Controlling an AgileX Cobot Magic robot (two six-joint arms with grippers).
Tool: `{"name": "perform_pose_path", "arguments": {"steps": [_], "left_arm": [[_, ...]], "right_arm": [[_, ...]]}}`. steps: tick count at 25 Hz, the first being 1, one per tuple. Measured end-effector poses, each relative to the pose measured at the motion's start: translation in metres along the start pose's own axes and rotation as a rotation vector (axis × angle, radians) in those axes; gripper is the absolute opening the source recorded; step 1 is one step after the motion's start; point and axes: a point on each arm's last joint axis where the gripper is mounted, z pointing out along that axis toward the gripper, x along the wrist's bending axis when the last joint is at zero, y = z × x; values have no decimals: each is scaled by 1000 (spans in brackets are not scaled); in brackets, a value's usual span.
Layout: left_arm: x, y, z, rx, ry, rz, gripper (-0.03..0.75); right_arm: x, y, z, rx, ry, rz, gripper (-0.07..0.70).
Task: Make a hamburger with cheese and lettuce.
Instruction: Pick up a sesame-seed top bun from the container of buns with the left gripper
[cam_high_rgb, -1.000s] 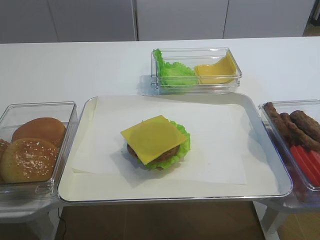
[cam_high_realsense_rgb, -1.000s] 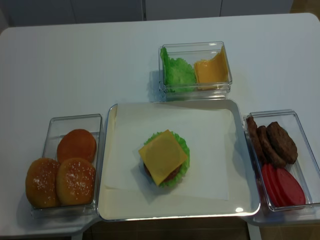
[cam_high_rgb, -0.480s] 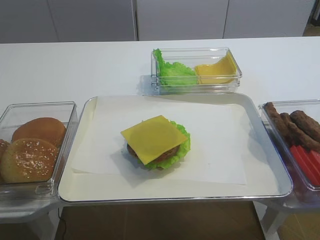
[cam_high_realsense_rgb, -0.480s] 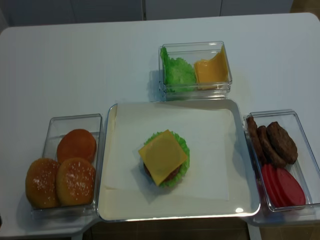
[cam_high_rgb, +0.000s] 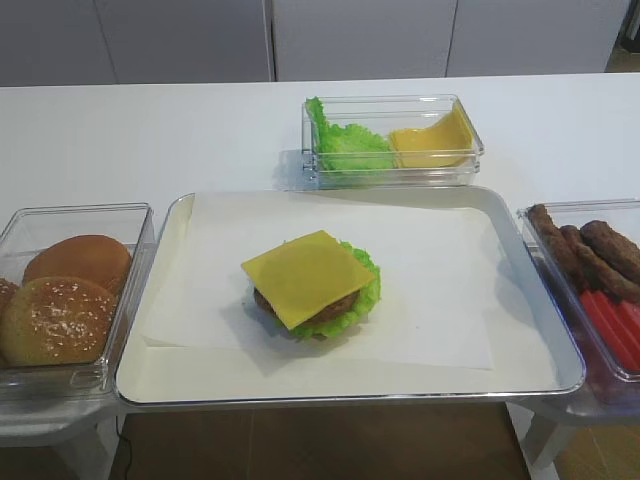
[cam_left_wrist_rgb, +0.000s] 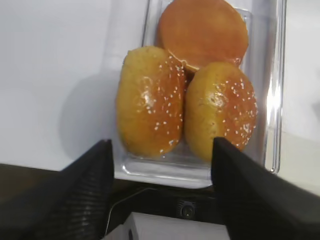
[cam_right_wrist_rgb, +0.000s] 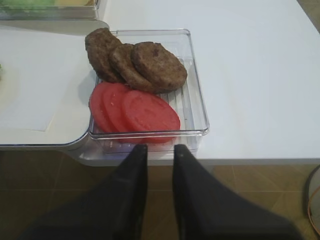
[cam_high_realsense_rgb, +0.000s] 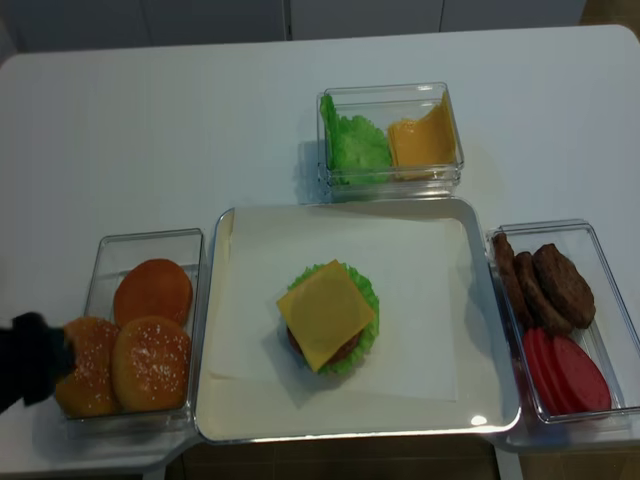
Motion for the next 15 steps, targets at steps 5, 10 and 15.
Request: {"name": "perform_pose_path", "arguments": {"steps": [5,10,15], "left_arm": [[-10,20,23,79,-34,-38,456],[-15,39,24,83,-28,-31,456],[-7,59,16,93,27,38,456]], "right_arm": [[0,0,0,0,0,0,135],[0,0,0,0,0,0,135],[0,0,0,0,0,0,135]]}}
